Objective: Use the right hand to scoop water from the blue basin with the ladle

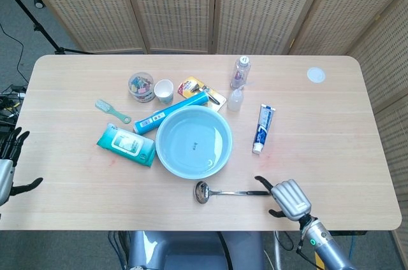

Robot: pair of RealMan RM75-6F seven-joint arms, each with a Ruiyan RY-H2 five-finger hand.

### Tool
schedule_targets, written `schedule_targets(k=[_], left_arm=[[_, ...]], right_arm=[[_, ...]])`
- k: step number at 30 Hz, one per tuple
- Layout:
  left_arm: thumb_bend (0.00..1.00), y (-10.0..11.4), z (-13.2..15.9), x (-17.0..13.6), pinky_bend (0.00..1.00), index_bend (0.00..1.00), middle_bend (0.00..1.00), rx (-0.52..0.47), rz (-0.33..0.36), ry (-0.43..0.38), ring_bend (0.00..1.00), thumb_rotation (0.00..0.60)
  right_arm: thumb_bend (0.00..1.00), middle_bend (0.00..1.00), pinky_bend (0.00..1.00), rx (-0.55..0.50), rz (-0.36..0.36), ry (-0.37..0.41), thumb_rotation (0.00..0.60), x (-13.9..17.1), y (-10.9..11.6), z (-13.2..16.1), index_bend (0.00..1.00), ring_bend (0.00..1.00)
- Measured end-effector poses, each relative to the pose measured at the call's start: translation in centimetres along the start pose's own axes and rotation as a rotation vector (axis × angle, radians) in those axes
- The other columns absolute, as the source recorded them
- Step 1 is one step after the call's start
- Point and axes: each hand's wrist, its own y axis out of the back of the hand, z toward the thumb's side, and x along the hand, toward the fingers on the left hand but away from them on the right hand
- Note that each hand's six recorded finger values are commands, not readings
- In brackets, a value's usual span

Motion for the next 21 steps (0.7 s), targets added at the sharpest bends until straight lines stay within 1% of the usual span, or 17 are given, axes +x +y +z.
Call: schedule_targets(k=[5, 8, 11, 13, 16, 21], left_arm=[[0.00, -0.1, 0.0, 0.0, 0.03, 0.00, 0.00, -0.001, -0.002, 0.000, 0.00, 0.600], [0.00, 0.0, 0.0, 0.0, 0.03, 0.00, 0.00, -0.002, -0.002, 0.001, 0.00, 0.600], [0.00, 0.0, -0.1, 0.0, 0.03, 0.00, 0.00, -0.003, -0.004, 0.003, 0.00, 0.600], [0.00, 0.0, -0.1, 0.0, 0.03, 0.00, 0.00, -0.003, -0.004, 0.002, 0.00, 0.600], [0.00, 0.0, -0.1, 0.0, 0.03, 0.00, 0.00, -0.005, -0.004, 0.002, 0.00, 0.600], [0.00, -0.2, -0.1, 0.0, 0.03, 0.00, 0.00, -0.009, -0.014, 0.002, 0.00, 0.600]], right_arm=[[0.01, 0.86, 1.00, 0.025, 0.068, -0.044, 0.600, -0.6, -1.0, 0.6, 0.24, 0.93], [0.09, 0.86, 1.00, 0.037, 0.097, -0.067, 0.600, -1.2, -1.6, 0.7, 0.25, 0.93], [0.15, 0.87, 1.00, 0.011, 0.123, -0.092, 0.600, -1.7, -2.1, 0.9, 0.26, 0.93], [0.21, 0.87, 1.00, 0.004, 0.133, -0.100, 0.600, -2.1, -2.4, 1.1, 0.28, 0.93], [0.26, 0.87, 1.00, 0.001, 0.138, -0.103, 0.600, -2.7, -2.7, 1.7, 0.30, 0.93], [0.26, 0.87, 1.00, -0.011, 0.136, -0.114, 0.600, -3.7, -3.0, 2.3, 0.35, 0.93]])
